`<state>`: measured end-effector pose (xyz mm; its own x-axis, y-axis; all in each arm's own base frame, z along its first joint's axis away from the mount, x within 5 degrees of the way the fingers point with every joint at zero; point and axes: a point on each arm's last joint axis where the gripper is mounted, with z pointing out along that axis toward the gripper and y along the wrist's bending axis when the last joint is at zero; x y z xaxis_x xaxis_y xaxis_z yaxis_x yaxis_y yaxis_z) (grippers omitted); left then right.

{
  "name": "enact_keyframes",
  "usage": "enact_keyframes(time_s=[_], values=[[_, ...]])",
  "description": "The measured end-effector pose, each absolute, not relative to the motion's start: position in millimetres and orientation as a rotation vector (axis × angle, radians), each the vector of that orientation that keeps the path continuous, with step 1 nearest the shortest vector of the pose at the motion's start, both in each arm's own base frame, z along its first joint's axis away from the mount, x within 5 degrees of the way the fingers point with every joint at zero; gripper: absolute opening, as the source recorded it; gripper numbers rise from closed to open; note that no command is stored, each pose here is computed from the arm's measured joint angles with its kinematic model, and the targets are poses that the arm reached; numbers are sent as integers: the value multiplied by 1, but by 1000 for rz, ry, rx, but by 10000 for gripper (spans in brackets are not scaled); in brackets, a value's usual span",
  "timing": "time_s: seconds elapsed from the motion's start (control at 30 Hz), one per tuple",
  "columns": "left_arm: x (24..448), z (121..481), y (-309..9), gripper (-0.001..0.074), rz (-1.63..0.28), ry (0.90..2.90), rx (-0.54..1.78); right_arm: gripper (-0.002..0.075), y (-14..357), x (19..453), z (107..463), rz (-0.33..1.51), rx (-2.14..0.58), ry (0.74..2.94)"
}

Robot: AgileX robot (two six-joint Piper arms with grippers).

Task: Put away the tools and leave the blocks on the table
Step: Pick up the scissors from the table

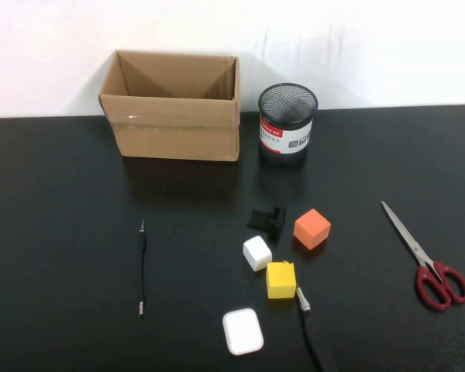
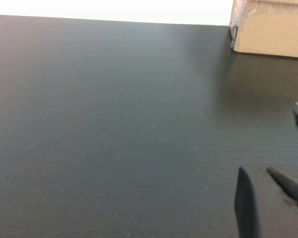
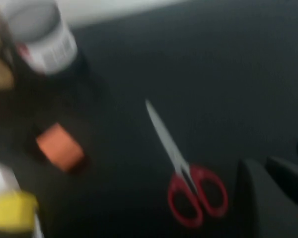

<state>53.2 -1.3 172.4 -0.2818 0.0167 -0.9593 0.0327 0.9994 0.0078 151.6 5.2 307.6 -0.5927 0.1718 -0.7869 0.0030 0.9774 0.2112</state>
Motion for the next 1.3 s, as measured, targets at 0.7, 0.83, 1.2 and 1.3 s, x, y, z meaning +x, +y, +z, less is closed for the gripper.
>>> enact_keyframes(time_s=[0.7, 0.83, 1.2, 1.3], values=[[53, 172, -1, -4, -16, 1857, 36, 276, 56, 294, 286, 40, -480, 2617], [53, 172, -1, -4, -16, 1857, 36, 276, 62, 313, 261, -27, -566, 2694], [53, 172, -1, -4, -16, 1857, 36, 275, 74, 336, 202, -33, -686, 2799], [53, 172, -1, -4, -16, 1857, 36, 275, 75, 341, 193, -34, -689, 2805]])
